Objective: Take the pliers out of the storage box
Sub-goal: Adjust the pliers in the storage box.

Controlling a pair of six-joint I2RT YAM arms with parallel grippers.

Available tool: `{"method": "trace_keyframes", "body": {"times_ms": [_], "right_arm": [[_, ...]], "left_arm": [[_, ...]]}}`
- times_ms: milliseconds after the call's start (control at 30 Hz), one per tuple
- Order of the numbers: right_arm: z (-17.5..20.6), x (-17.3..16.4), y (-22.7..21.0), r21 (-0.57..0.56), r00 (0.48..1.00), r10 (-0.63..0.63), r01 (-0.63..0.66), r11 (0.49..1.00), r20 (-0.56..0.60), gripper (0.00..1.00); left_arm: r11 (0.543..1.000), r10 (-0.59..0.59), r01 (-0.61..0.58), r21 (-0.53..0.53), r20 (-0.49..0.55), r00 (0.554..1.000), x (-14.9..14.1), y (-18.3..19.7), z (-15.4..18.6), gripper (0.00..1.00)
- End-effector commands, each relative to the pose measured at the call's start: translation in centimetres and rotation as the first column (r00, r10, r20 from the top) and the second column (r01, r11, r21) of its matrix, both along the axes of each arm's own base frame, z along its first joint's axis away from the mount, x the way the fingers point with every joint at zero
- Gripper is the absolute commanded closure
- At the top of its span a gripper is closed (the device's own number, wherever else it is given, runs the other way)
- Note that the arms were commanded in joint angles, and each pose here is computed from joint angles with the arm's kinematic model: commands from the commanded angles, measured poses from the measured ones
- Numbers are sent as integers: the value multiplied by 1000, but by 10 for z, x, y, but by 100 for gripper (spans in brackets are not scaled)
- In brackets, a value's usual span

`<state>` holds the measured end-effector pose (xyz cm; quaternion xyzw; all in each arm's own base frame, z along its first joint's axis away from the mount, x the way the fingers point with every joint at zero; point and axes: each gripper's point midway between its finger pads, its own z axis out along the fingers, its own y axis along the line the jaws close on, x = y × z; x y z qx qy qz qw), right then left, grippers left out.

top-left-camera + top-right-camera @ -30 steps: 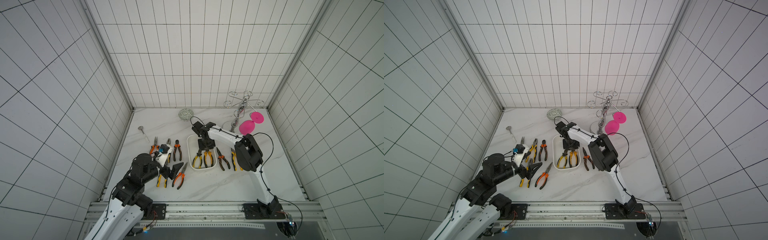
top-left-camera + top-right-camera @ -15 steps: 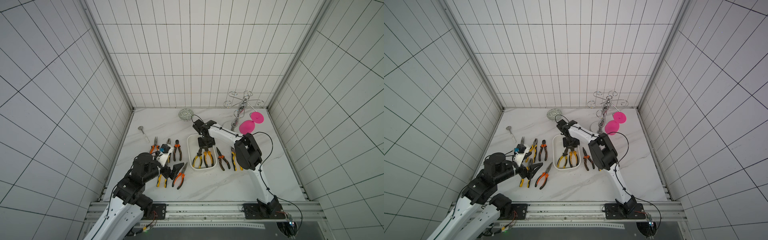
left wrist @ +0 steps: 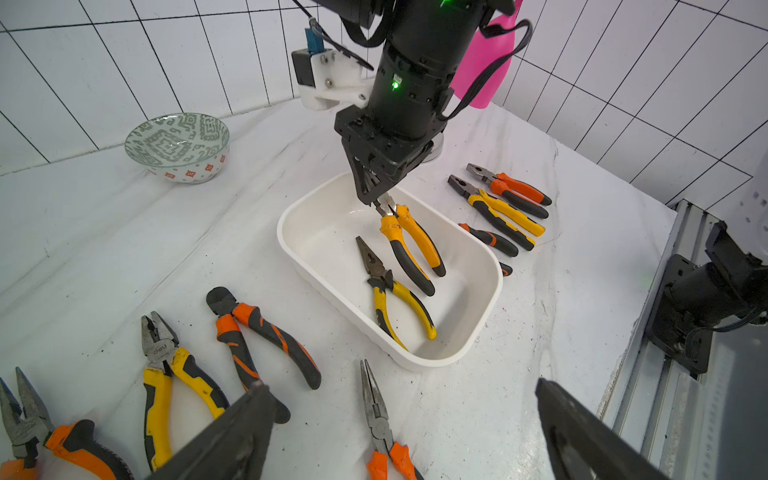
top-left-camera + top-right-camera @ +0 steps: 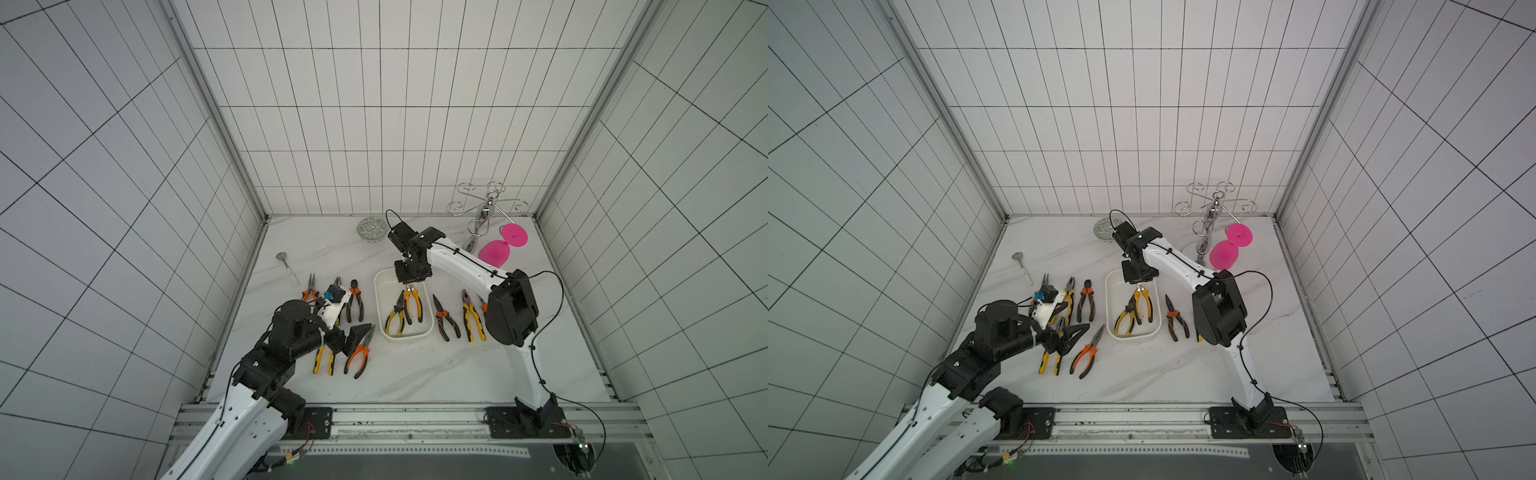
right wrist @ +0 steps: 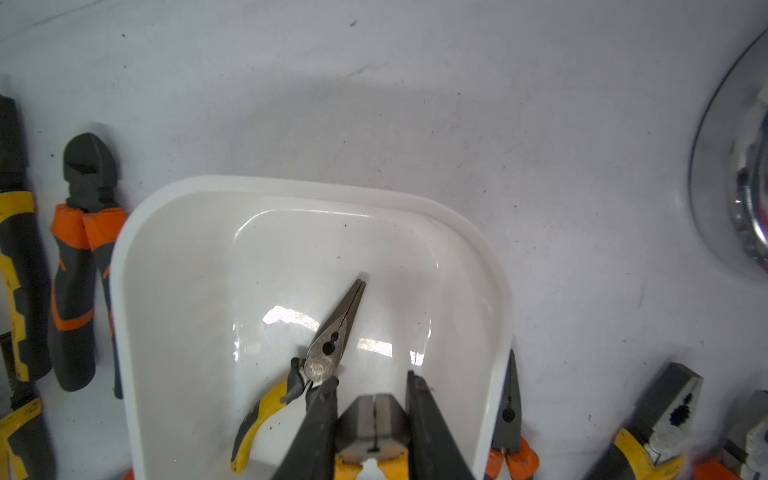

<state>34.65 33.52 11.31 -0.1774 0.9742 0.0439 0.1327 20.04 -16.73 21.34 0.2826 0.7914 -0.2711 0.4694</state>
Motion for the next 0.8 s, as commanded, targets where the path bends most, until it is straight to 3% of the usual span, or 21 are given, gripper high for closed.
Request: {"method": "trace_keyframes", "body": {"times_ms": [0, 200, 433, 533, 667, 767], "right_arm": [[38, 4, -1, 41, 998, 25, -27, 999, 52, 100], [-10, 6, 9, 8, 999, 42, -41, 999, -30, 100], [-30, 18, 22, 2, 998, 58, -58, 998, -35, 100], [-40, 17, 24, 7, 997, 59, -59, 998, -51, 75], [-50, 13, 20, -10, 996, 53, -54, 998, -73, 61], [-54, 9, 14, -30, 996, 48, -51, 998, -81, 60]], "left_arm": [[999, -26, 27, -19, 50, 998, 1, -5, 14, 1], [1000, -22, 23, -21, 42, 999, 3, -6, 13, 1], [1000, 0, 1, -17, 44, 999, -1, 0, 13, 1], [1000, 3, -3, -13, 38, 999, 0, 1, 10, 1], [1000, -1, 2, -11, 32, 999, 3, -2, 9, 1], [1000, -6, 6, -12, 30, 1000, 4, -3, 9, 1]]}}
